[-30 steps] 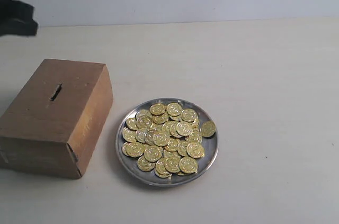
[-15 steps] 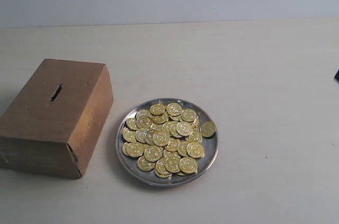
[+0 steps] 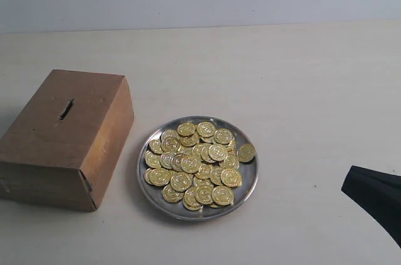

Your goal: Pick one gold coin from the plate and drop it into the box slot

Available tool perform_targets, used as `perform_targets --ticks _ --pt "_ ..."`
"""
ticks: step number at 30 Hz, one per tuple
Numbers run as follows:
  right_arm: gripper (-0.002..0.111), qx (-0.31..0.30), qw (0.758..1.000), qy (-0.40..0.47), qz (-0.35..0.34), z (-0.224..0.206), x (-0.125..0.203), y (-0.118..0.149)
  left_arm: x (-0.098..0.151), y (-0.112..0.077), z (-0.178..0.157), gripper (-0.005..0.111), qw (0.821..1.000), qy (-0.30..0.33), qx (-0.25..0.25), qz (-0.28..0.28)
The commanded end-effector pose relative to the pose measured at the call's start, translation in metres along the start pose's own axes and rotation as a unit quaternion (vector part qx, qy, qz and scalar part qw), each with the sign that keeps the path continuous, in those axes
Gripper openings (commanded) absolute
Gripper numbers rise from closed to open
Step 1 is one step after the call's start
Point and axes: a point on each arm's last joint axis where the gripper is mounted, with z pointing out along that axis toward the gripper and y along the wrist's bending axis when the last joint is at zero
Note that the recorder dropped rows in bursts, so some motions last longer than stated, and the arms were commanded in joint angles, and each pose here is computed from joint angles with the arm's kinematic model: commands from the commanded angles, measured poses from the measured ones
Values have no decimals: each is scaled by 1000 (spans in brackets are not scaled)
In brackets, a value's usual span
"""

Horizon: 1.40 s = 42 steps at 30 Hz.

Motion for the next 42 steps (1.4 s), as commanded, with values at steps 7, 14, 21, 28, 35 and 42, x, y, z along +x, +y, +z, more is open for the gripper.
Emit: perform_targets --ticks 7,14,21,28,35,42 --pt "0 -25 999 -38 -27 -1 -5 5 8 -7 -1 0 998 41 42 24" --pt "0 -10 999 -17 -26 0 -1 2 7 -6 -1 0 998 34 33 33" --pt "0 -10 1000 -17 -24 0 -1 2 5 -1 0 0 998 23 7 52" --pt "0 -10 1000 -17 -24 0 -1 2 6 -3 -1 0 999 29 17 34" --pt "0 15 998 -49 -24 -5 -6 -1 6 -3 -1 0 999 29 17 34" --pt "0 171 983 -70 -20 -11 -9 -23 6 -3 -1 0 999 30 17 35"
